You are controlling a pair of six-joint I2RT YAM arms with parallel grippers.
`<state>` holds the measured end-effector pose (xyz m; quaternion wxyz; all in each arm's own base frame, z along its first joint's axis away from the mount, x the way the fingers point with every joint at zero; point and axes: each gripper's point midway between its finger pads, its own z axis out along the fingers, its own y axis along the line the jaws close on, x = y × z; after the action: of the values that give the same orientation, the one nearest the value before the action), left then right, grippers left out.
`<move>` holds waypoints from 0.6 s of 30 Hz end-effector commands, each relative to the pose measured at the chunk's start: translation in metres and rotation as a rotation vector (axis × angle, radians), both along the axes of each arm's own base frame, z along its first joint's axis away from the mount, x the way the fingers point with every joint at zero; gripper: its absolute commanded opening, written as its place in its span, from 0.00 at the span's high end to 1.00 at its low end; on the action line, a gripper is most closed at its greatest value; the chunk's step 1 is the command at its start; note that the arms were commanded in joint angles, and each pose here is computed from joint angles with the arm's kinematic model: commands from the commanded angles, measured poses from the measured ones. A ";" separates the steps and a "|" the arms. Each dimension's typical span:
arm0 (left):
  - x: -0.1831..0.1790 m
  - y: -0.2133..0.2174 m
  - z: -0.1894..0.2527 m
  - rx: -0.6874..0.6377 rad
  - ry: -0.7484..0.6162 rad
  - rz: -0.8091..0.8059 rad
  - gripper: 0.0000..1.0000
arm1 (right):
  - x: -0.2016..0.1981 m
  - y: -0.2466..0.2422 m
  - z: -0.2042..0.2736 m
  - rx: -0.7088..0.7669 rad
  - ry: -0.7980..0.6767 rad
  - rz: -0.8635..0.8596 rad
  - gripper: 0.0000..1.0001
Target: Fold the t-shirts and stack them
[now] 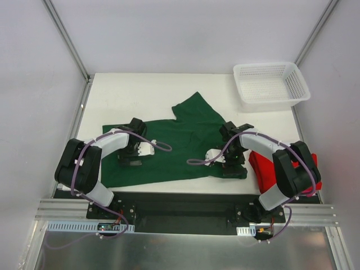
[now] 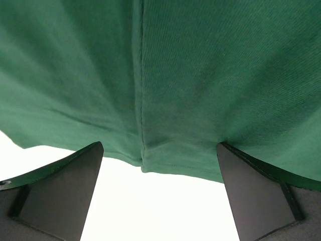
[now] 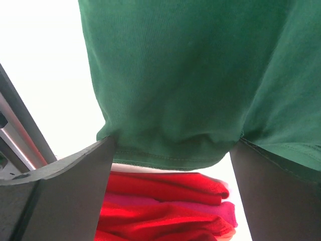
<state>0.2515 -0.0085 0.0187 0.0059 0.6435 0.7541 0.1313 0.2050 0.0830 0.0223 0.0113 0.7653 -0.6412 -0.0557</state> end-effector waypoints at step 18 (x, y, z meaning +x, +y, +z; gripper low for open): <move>-0.002 -0.045 0.046 -0.251 0.013 0.178 0.01 | -0.003 0.026 0.074 0.141 0.126 0.068 0.00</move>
<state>0.2303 -0.0342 0.0271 -0.0037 0.5984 0.8003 0.0370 0.1983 0.0917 0.0549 0.0548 0.7803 -0.6127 -0.1131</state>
